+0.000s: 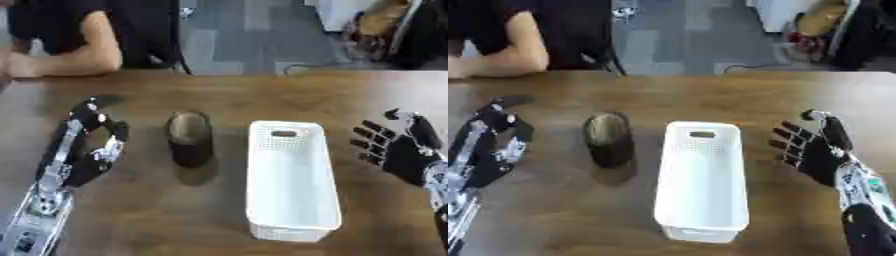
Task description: Pick up objects on the table and place them in the box.
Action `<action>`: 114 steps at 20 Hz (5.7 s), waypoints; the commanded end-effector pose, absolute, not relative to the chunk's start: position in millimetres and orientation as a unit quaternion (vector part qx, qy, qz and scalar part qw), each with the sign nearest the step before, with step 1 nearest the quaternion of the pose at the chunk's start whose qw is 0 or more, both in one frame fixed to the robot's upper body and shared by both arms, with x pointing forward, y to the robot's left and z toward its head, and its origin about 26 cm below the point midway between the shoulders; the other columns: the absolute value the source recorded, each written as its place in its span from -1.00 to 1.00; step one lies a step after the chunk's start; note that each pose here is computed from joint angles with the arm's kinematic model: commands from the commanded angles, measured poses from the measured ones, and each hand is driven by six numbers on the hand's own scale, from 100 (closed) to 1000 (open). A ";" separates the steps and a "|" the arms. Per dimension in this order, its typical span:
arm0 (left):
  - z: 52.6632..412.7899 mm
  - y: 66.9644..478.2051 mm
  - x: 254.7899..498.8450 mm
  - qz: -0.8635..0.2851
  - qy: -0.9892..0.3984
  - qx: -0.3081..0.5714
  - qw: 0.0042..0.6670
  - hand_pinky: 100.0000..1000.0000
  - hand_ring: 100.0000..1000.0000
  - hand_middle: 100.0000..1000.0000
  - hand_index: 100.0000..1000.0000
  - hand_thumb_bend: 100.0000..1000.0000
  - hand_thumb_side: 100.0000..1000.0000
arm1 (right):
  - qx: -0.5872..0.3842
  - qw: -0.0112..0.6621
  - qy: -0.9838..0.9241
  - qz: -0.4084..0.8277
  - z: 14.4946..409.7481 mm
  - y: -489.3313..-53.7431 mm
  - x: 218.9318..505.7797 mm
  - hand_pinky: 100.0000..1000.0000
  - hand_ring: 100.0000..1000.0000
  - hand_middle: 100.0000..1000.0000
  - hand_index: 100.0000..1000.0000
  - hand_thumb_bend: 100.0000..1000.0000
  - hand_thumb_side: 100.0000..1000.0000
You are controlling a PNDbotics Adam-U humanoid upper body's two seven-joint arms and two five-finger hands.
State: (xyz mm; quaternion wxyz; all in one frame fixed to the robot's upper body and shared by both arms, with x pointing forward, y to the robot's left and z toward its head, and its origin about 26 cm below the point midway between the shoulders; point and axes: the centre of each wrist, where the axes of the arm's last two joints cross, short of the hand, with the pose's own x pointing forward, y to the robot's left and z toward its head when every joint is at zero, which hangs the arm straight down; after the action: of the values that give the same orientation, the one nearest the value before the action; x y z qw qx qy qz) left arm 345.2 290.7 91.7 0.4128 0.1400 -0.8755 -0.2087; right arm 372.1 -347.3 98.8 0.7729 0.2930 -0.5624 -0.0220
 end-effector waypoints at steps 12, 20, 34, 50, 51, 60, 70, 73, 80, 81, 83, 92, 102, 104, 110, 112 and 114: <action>102.4 296.5 345.5 -0.200 -0.882 0.153 0.399 -0.08 -0.35 0.44 0.61 -0.86 0.20 | 0.290 0.766 -0.574 -0.014 109.7 -349.1 372.0 -0.24 0.36 0.94 1.00 -1.00 1.00; 103.8 297.0 345.6 -0.199 -0.882 0.157 0.397 -0.08 -0.35 0.44 0.61 -0.86 0.19 | 0.290 0.767 -0.572 -0.014 109.2 -349.0 371.7 -0.24 0.36 0.94 1.00 -1.00 1.00; 205.9 363.2 388.0 -0.615 -0.601 0.402 0.315 -0.25 -0.36 0.62 0.75 -0.54 -0.06 | 0.279 0.779 -0.561 -0.016 100.2 -354.1 366.5 -0.24 0.36 0.94 1.00 -1.00 1.00; 193.5 325.9 427.4 -0.662 -0.589 0.372 0.276 -0.55 -0.66 0.63 0.72 -0.52 -0.09 | 0.277 0.779 -0.563 -0.010 98.8 -353.8 367.0 -0.24 0.36 0.94 1.00 -1.00 1.00; 194.8 321.4 429.1 -0.659 -0.596 0.371 0.271 -0.55 -0.66 0.63 0.72 -0.52 -0.09 | 0.277 0.779 -0.562 -0.010 98.6 -353.7 367.0 -0.24 0.36 0.94 1.00 -1.00 1.00; 194.9 298.5 434.9 -0.660 -0.613 0.354 0.250 -0.55 -0.67 0.63 0.71 -0.52 -0.08 | 0.276 0.779 -0.562 -0.009 97.9 -353.1 367.4 -0.24 0.36 0.94 1.00 -1.00 1.00; 189.3 269.3 440.1 -0.677 -0.624 0.318 0.225 -0.55 -0.68 0.62 0.71 -0.54 -0.07 | 0.276 0.779 -0.562 -0.008 97.7 -352.0 368.1 -0.23 0.36 0.94 1.00 -1.00 1.00; 189.5 264.0 439.7 -0.680 -0.627 0.311 0.220 -0.55 -0.68 0.62 0.71 -0.55 -0.07 | 0.276 0.780 -0.562 -0.007 97.6 -352.1 368.1 -0.23 0.36 0.94 1.00 -1.00 1.00; 187.4 262.4 439.6 -0.683 -0.626 0.304 0.222 -0.55 -0.68 0.62 0.70 -0.55 -0.06 | 0.277 0.780 -0.560 -0.005 97.6 -351.2 368.2 -0.23 0.36 0.94 1.00 -1.00 1.00; 187.0 262.7 439.8 -0.683 -0.625 0.304 0.223 -0.56 -0.68 0.62 0.70 -0.55 -0.06 | 0.277 0.780 -0.560 -0.005 97.5 -351.2 368.2 -0.23 0.36 0.94 1.00 -1.00 1.00; 185.1 264.2 440.4 -0.685 -0.622 0.305 0.227 -0.56 -0.68 0.61 0.70 -0.54 -0.06 | 0.277 0.781 -0.560 -0.005 97.4 -351.2 368.1 -0.23 0.36 0.94 1.00 -1.00 1.00; 170.4 275.9 446.3 -0.685 -0.606 0.313 0.255 -0.57 -0.69 0.60 0.69 -0.54 -0.07 | 0.279 0.781 -0.559 -0.004 97.4 -349.9 368.3 -0.23 0.36 0.94 1.00 -1.00 1.00; 164.7 275.9 448.4 -0.682 -0.608 0.315 0.256 -0.58 -0.70 0.58 0.66 -0.53 -0.09 | 0.280 0.781 -0.558 -0.002 97.4 -348.9 368.6 -0.23 0.36 0.94 1.00 -1.00 1.00; 165.6 273.9 448.8 -0.681 -0.612 0.314 0.253 -0.58 -0.71 0.58 0.66 -0.54 -0.10 | 0.280 0.781 -0.558 -0.002 97.4 -348.5 368.7 -0.23 0.36 0.94 1.00 -1.00 1.00; 167.7 266.2 449.5 -0.680 -0.621 0.306 0.243 -0.56 -0.72 0.55 0.64 -0.55 -0.12 | 0.280 0.781 -0.558 -0.001 97.4 -348.4 368.8 -0.23 0.36 0.94 1.00 -1.00 1.00; 166.4 264.0 449.7 -0.681 -0.622 0.301 0.242 -0.56 -0.73 0.53 0.62 -0.56 -0.12 | 0.280 0.781 -0.558 -0.001 97.6 -348.1 368.9 -0.23 0.36 0.94 1.00 -1.00 1.00; 163.5 261.6 449.7 -0.682 -0.624 0.295 0.243 -0.56 -0.73 0.53 0.62 -0.57 -0.12 | 0.281 0.781 -0.558 -0.001 97.9 -347.9 369.0 -0.23 0.36 0.94 1.00 -1.00 1.00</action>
State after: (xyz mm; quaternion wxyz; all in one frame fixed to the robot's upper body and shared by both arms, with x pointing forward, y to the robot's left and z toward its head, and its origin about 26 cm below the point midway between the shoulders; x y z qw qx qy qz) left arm 447.4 262.0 149.3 0.2559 0.2877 -0.6174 -0.6860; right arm 366.9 -347.7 87.7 0.7873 0.2832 -0.5475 -0.0104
